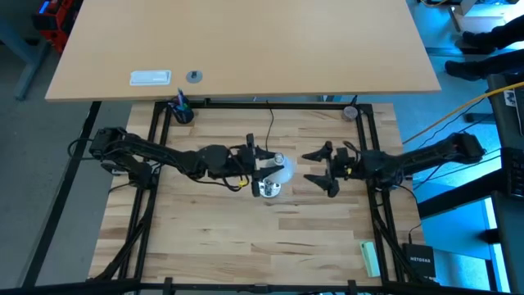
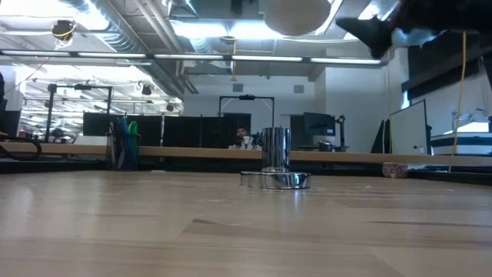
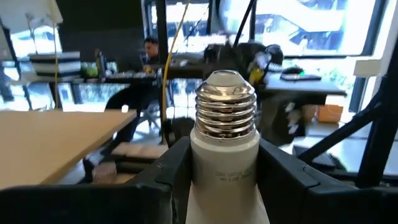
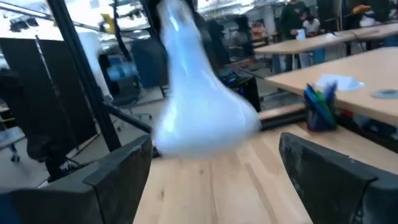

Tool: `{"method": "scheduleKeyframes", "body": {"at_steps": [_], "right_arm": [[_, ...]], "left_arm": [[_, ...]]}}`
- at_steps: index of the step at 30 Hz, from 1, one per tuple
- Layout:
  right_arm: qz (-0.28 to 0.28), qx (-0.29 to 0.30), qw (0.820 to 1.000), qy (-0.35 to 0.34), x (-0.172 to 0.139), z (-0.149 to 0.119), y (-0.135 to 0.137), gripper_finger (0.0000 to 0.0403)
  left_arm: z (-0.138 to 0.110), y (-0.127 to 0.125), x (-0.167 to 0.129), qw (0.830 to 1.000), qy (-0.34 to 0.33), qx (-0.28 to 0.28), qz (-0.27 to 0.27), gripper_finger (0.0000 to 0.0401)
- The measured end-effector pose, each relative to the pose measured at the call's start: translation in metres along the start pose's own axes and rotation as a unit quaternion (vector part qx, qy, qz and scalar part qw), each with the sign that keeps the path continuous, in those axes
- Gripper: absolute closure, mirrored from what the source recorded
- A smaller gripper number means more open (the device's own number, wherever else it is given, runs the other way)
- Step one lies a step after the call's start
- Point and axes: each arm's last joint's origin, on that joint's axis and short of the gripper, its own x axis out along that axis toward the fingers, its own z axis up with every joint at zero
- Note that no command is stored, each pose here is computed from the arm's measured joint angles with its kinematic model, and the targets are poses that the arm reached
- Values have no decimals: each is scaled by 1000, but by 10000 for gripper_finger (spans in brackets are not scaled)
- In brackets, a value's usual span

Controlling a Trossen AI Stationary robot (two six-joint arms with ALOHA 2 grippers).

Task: Screw lightbulb
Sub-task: Insert the lightbulb on the lamp

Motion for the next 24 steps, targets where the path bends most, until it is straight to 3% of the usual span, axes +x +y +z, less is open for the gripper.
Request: {"method": "scheduleKeyframes", "body": {"at_steps": [7,13,19,24], "right_arm": [[-7,3,999,38,31,-3,6,49],[-5,-35,998,61,51,-8,9,49],[-9,-55,995,88,64,-20,8,49],[-10,-64,994,91,73,-20,10,73]], "left_arm": [[-6,0,1,999,21,-26,1,266],[-24,-1,9,999,48,-24,4,270],[-31,-3,15,999,34,-41,4,267],[-31,-6,15,999,31,-42,1,270]]}}
